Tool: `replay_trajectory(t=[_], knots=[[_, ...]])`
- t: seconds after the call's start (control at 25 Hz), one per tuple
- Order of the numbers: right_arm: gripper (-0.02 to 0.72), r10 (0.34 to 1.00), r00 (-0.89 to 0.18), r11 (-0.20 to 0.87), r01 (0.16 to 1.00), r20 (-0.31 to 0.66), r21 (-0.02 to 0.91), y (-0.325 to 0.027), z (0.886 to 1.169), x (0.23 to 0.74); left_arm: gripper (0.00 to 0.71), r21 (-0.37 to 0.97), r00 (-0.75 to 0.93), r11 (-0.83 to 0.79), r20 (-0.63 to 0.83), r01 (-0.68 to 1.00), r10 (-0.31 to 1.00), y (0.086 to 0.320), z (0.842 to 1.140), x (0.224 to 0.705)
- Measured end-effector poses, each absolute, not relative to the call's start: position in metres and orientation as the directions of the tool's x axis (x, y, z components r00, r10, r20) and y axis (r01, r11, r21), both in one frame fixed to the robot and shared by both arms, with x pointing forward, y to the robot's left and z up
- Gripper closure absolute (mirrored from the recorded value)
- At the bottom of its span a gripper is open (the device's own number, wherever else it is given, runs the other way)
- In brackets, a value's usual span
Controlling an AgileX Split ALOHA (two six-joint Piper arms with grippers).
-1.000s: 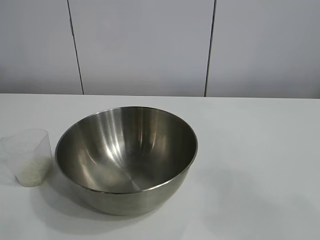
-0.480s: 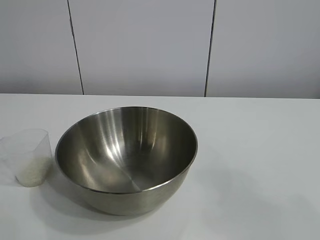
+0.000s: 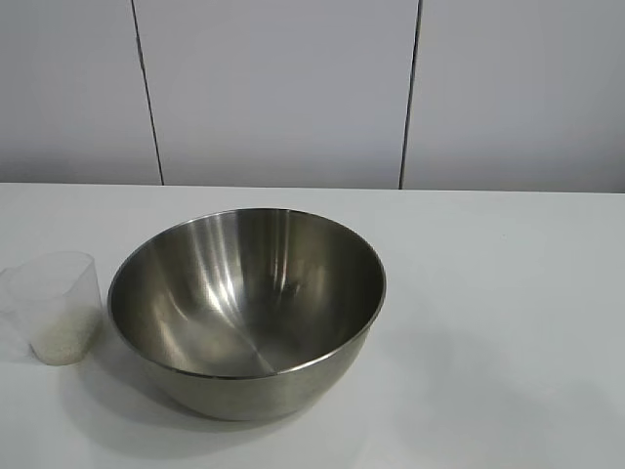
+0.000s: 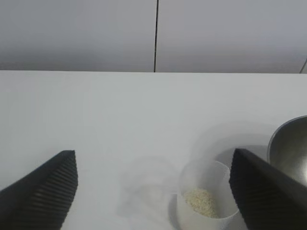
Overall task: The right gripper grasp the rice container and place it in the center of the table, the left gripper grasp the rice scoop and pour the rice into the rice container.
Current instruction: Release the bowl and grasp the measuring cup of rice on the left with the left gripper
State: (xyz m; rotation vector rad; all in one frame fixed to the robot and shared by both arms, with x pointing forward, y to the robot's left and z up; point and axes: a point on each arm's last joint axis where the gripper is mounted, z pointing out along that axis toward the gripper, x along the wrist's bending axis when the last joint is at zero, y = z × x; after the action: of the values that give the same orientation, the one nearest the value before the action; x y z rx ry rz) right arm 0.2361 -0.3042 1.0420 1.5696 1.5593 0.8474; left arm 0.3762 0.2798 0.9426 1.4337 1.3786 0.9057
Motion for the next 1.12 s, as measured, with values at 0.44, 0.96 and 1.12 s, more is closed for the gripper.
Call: replay_trajectory(t=[0.44,0.96,1.12], knots=[[0.209,0.998,0.037,0.026,0.497,-0.052,0.868,-0.304,1.042,0.236,0.170,0.901,0.242,-0.030,-0.084,0.433,0.967,0.265,0.886,0.406],[0.209,0.998,0.038,0.024,0.497,-0.050,0.868,-0.304,1.042,0.236,0.203,0.877,0.255,-0.115,-0.009,0.466,0.967,0.295,0.865,0.427],[0.209,0.998,0.038,0.024,0.497,-0.050,0.868,-0.304,1.042,0.236,0.233,0.897,0.293,-0.141,0.013,0.420,0.956,0.294,0.869,0.439]])
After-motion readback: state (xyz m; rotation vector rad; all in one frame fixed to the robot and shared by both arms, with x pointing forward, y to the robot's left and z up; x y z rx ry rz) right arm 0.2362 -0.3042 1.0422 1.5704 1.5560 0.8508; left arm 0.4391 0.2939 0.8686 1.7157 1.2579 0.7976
